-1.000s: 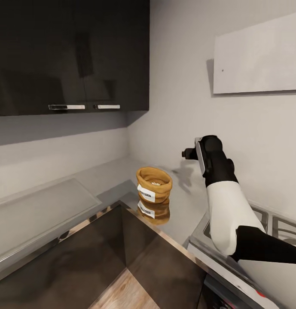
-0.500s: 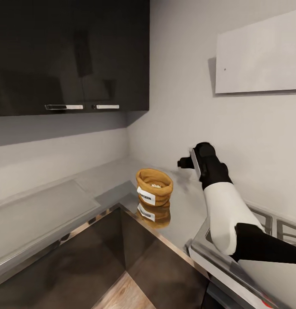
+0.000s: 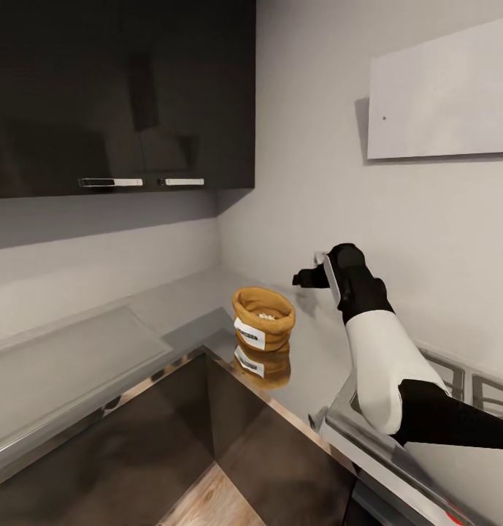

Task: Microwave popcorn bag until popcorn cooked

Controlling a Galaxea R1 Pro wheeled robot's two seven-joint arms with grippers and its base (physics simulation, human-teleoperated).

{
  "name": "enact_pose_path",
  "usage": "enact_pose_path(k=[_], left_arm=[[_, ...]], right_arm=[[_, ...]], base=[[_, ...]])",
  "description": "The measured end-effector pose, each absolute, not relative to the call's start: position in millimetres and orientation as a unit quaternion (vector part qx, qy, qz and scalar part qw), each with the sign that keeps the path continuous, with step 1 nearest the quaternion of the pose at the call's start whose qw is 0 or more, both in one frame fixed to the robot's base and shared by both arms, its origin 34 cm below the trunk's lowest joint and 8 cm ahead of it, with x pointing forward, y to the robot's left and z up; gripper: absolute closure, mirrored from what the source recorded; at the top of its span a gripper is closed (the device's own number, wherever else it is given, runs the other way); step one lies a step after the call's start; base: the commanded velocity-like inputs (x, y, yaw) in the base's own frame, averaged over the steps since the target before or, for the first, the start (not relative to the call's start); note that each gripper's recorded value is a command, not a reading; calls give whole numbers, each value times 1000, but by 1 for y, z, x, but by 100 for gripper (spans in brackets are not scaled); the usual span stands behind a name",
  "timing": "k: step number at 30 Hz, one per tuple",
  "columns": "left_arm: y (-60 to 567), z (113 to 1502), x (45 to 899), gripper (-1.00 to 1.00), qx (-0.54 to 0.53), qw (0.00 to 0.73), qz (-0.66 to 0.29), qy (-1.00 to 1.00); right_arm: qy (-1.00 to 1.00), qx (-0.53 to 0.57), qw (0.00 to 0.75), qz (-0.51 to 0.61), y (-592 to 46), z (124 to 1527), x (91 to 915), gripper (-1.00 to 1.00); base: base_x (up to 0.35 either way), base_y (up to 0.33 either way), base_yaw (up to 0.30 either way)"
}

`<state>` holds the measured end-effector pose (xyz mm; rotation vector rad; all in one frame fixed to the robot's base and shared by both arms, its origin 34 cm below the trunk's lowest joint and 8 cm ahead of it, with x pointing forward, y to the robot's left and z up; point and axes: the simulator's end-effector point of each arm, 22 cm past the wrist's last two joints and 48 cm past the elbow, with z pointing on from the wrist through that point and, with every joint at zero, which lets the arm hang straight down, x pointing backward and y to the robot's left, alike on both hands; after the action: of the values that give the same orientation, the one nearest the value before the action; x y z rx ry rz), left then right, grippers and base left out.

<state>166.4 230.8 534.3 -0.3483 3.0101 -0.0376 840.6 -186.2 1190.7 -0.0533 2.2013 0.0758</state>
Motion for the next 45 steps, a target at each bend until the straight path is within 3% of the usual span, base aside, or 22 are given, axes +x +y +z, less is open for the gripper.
enact_pose_path(k=[11,15,22,45], left_arm=[[231,534,166,-100,-115,56,-12,992],[231,534,166,-100,-115,56,-12,992],[231,534,166,-100,-115,56,-12,992],[232,534,166,-100,-117,56,-11,992]], right_arm=[[893,-22,448,30,-186,1186,840,-100],[896,-23,443,32,-184,1182,840,-100],[928,-55,368,30,-162,1142,836,-100],[929,-31,368,34,-177,1132,834,-100]], base=[[0,0,232],[0,0,17],[0,0,0],[0,0,0]])
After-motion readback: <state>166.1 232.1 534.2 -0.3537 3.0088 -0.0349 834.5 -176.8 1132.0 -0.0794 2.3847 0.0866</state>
